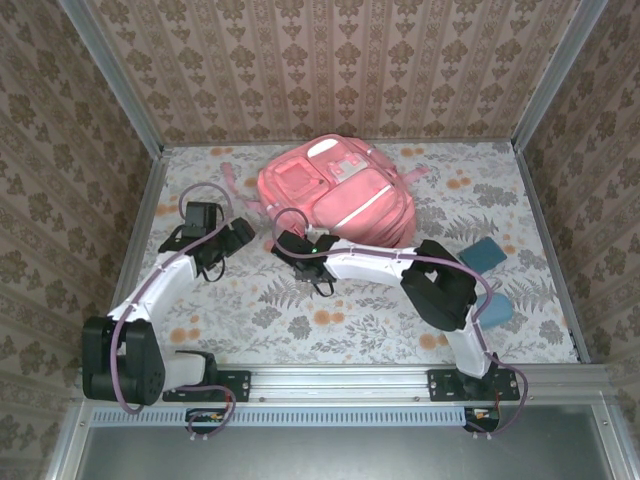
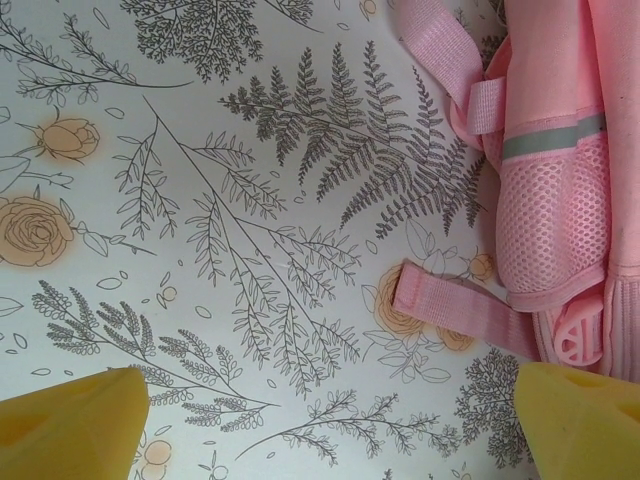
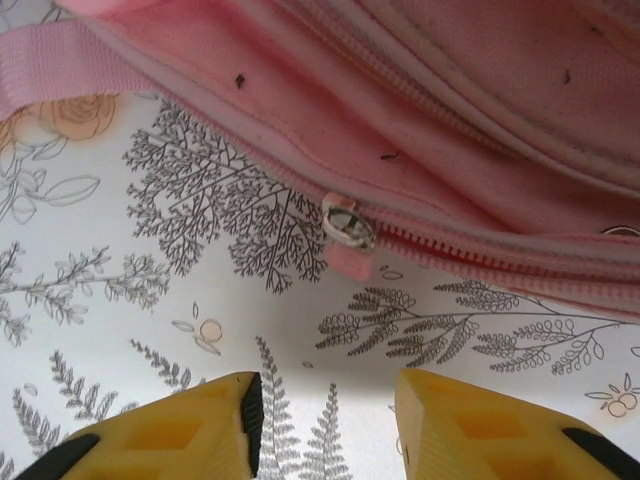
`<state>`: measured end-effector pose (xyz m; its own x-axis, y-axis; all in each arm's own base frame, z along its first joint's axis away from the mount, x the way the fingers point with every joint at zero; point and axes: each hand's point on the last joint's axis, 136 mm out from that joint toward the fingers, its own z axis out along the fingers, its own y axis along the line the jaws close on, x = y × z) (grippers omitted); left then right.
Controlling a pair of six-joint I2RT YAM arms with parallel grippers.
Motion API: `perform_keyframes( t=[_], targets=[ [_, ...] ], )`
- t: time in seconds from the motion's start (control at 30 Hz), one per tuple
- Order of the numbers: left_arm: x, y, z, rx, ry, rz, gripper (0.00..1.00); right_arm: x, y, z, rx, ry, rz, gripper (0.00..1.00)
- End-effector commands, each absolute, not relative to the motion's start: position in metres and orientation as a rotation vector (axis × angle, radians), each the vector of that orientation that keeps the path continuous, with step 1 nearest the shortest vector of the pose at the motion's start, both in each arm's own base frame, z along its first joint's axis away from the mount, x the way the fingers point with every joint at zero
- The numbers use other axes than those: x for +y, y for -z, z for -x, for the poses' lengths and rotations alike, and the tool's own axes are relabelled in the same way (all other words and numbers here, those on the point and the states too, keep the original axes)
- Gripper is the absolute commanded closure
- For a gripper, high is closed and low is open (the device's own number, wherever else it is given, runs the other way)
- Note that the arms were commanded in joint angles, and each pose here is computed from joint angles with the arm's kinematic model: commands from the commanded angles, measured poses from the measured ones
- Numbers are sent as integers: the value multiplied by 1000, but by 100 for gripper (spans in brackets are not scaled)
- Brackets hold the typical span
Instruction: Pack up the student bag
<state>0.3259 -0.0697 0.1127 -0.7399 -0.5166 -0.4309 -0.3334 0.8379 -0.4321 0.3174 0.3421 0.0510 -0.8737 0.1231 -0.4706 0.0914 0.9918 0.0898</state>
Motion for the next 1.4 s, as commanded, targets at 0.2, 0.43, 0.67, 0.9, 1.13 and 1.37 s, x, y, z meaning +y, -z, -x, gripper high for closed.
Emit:
perform_keyframes(
  t=[0.2, 0.43, 0.67, 0.9, 1.13, 1.37],
  targets=[
    [-78, -114, -325, 2463, 532, 612, 5, 321, -43, -353, 2534, 78, -269, 61],
    [-91, -114, -328, 2463, 631, 596, 4, 319, -48, -367, 2469, 133, -213, 66],
    [-110, -110, -335, 2454, 781, 594, 5, 325, -52, -363, 2506, 115, -102, 82],
    [-140, -101, -340, 2421, 979, 580, 13, 340, -68, -347, 2564, -65, 72, 92],
    [-183, -91, -345, 2392, 1150, 531, 20, 355, -83, -337, 2612, -298, 137, 93],
    [-216, -89, -354, 2345, 1255, 473, 24, 347, -80, -332, 2639, -322, 100, 90]
  ],
)
